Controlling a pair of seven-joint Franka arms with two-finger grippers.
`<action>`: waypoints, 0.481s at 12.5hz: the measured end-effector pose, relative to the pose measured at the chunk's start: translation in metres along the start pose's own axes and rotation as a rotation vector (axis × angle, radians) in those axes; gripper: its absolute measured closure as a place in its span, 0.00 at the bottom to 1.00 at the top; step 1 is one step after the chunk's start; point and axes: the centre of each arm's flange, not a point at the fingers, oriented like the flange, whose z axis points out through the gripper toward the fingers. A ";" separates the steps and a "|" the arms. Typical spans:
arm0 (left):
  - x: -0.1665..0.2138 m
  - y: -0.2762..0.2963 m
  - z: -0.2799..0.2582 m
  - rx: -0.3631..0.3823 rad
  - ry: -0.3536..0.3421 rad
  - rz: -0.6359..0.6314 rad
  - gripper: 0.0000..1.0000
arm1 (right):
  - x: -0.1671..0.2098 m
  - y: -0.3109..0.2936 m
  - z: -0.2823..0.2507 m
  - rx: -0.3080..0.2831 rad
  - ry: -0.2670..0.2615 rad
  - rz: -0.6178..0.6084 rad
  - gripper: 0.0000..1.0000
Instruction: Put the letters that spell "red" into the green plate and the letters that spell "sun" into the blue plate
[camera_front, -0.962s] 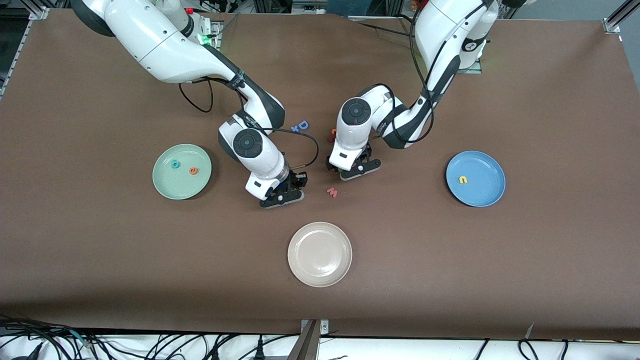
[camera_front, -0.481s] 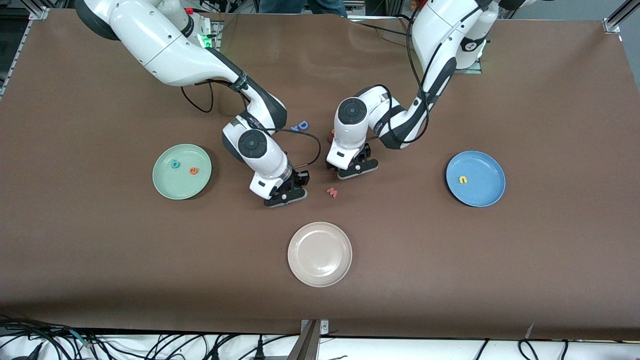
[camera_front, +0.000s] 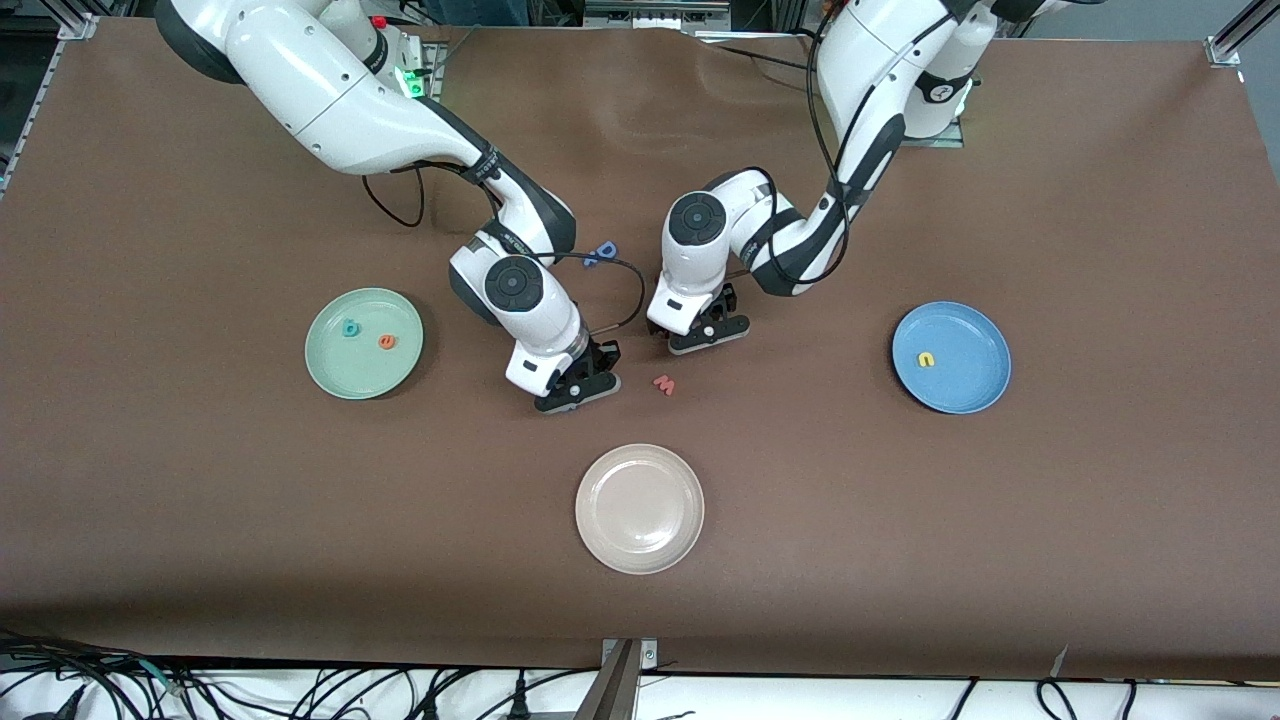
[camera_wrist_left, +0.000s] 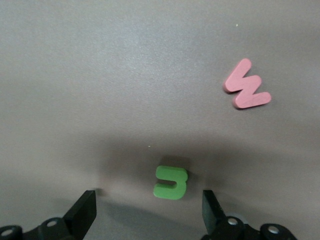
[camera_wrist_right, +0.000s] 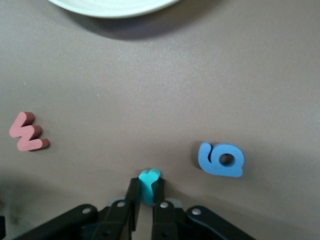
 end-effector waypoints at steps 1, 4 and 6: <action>0.000 0.002 0.000 -0.002 0.001 0.002 0.07 | 0.000 0.000 0.000 -0.003 0.003 -0.006 0.86; 0.000 0.003 0.000 -0.001 0.008 0.011 0.12 | 0.004 0.009 -0.002 -0.010 0.009 -0.005 0.86; 0.000 0.003 0.000 0.004 0.030 0.038 0.37 | 0.014 0.029 -0.011 -0.036 -0.007 0.014 0.86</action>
